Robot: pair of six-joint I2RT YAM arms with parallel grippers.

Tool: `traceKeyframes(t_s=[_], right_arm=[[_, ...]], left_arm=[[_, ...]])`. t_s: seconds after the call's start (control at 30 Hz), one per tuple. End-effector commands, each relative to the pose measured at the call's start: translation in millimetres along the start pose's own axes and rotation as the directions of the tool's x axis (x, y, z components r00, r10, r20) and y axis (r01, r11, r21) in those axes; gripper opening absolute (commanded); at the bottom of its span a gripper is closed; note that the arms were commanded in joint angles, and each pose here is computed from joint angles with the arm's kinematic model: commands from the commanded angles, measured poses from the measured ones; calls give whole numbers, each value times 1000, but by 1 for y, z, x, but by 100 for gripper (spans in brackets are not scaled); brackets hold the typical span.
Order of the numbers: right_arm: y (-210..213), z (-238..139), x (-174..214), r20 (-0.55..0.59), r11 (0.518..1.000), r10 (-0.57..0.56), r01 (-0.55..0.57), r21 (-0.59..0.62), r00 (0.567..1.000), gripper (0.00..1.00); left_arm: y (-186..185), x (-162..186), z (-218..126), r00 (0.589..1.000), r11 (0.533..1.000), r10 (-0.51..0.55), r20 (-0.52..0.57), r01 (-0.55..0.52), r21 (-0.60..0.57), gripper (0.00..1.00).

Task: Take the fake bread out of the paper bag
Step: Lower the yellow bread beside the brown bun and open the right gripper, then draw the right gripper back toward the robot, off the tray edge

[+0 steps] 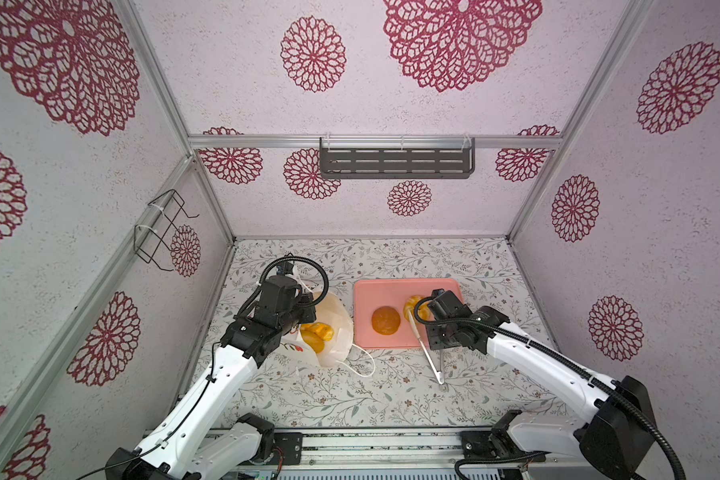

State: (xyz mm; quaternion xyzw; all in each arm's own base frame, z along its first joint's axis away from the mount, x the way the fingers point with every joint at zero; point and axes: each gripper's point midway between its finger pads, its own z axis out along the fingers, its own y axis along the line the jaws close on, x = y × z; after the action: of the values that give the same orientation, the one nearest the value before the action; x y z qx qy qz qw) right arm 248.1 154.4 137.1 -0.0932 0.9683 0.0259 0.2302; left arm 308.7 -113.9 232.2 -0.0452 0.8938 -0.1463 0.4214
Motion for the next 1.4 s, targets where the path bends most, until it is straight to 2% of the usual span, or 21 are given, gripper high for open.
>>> traceKeyframes(t_s=[0.0,0.13,0.27,0.37,0.5,0.77,1.07,1.37], right_arm=[[5,-22,-7,29,997,40,-38,-62,999,54],[4,-21,-1,45,995,69,-65,-77,997,56],[5,-1,20,32,983,142,-137,-119,989,60],[8,14,38,3,972,182,-179,-152,983,70],[2,31,62,-47,973,191,-196,-126,980,73],[4,50,83,-74,972,184,-193,-138,980,79],[-6,66,84,-53,987,155,-157,-32,987,76],[-4,80,90,-59,991,122,-124,-42,991,65]], left_arm=[[-10,-13,-13,999,999,10,46,-12,45,0],[-6,-9,-13,999,999,8,44,-10,39,0],[-5,-6,-14,999,999,-1,46,-1,40,0],[-5,-6,-14,999,999,-2,48,0,40,0],[-6,-6,-15,999,999,4,45,-5,41,0],[-5,-4,-12,999,999,-6,45,5,39,0],[-4,-5,-14,999,999,-7,45,6,35,0],[-4,-5,-12,999,999,-9,43,8,34,0]])
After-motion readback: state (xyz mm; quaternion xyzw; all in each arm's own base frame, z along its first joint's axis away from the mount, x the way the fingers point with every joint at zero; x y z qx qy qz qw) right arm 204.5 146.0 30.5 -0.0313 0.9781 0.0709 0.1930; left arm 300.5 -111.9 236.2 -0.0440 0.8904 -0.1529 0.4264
